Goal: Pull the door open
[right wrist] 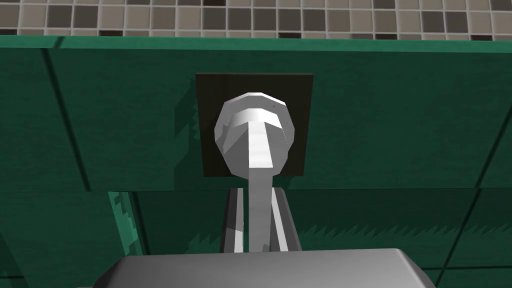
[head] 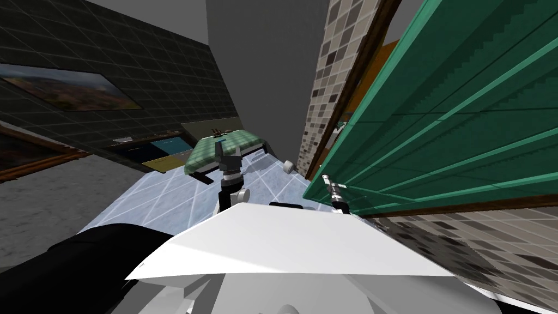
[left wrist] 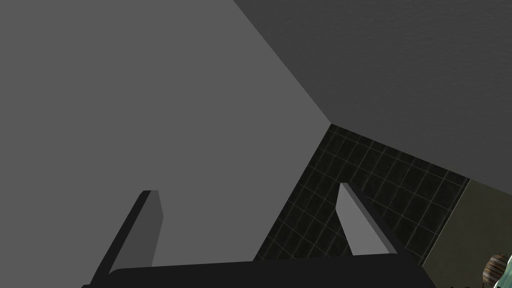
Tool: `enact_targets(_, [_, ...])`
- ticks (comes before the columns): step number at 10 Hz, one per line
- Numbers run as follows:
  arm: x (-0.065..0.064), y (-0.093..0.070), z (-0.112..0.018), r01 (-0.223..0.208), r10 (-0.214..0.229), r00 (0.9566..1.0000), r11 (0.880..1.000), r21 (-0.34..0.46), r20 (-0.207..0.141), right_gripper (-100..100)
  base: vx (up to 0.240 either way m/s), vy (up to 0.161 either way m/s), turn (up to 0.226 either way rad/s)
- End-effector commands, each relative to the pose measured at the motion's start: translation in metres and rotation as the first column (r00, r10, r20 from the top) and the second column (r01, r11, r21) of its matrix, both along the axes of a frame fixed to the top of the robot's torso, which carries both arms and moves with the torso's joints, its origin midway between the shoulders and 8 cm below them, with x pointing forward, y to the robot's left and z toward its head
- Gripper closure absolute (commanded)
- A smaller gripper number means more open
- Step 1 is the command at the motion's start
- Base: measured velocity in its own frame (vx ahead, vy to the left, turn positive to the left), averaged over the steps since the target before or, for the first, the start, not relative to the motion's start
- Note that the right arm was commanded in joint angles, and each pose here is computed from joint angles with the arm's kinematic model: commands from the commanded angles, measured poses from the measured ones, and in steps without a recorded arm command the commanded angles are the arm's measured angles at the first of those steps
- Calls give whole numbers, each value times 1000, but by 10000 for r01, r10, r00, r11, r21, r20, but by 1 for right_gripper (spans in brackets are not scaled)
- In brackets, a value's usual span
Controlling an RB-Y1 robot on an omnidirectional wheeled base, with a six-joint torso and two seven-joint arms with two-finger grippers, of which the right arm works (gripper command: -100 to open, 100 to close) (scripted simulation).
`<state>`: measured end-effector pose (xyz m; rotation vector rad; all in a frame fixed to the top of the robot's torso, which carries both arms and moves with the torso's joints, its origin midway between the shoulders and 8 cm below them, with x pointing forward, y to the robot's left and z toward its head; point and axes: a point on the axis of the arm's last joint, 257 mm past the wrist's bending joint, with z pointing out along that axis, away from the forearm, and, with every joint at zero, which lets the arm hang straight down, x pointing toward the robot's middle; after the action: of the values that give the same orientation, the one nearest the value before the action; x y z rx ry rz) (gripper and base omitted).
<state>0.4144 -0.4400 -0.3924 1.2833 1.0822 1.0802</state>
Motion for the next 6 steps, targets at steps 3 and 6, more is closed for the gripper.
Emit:
enact_targets(3, [-7, 8, -1, -551, 551, 9985, 9985, 13, -7, 100, -196, -37, 72])
enact_targets(6, [-12, 13, 0, -987, 987, 9951, 9951, 25, -5, 100, -231, -59, 84])
